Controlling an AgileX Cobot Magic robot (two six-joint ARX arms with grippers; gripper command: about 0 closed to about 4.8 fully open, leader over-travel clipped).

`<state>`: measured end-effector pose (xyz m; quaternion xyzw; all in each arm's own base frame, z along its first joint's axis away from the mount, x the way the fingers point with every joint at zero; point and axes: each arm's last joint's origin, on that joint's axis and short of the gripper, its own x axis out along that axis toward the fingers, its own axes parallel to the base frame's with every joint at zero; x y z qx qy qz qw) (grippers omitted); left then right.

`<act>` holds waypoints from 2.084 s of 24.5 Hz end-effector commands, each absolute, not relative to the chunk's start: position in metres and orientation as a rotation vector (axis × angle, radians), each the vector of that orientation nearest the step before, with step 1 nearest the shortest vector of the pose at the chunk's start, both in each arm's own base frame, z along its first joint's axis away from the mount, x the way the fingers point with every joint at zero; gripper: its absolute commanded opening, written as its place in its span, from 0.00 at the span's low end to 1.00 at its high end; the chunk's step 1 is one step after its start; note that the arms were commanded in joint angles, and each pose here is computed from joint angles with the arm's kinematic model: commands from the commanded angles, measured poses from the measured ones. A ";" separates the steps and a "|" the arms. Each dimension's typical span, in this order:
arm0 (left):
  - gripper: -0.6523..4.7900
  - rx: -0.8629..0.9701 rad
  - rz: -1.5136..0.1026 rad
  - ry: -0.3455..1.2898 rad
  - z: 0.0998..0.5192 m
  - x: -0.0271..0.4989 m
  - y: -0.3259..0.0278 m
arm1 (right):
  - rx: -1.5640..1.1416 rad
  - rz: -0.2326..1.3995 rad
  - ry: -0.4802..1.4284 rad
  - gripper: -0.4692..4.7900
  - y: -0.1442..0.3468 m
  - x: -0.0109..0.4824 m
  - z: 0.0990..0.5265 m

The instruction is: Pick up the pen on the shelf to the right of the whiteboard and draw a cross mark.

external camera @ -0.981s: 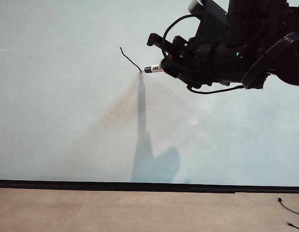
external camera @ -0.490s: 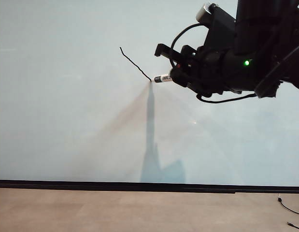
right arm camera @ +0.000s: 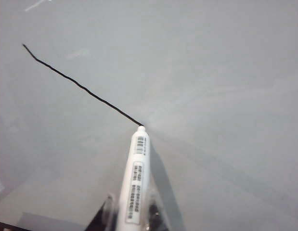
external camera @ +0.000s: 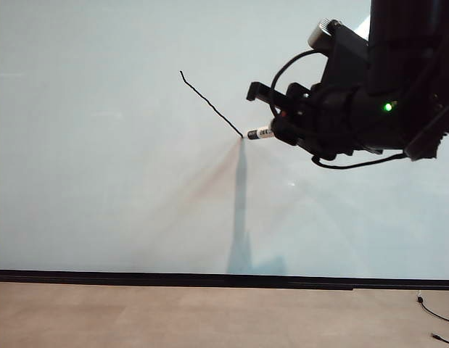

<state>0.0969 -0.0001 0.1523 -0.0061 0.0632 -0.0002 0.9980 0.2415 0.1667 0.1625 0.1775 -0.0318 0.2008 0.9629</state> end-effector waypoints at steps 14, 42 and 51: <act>0.11 -0.008 -0.005 0.115 0.154 0.097 0.000 | 0.190 0.626 -0.173 0.08 0.194 0.214 0.197; 0.11 -0.008 -0.005 0.115 0.154 0.097 0.000 | -0.179 0.661 -0.054 0.08 0.225 0.268 0.223; 0.11 -0.008 -0.005 0.115 0.154 0.097 0.000 | -0.184 0.609 -0.053 0.08 0.224 0.268 0.224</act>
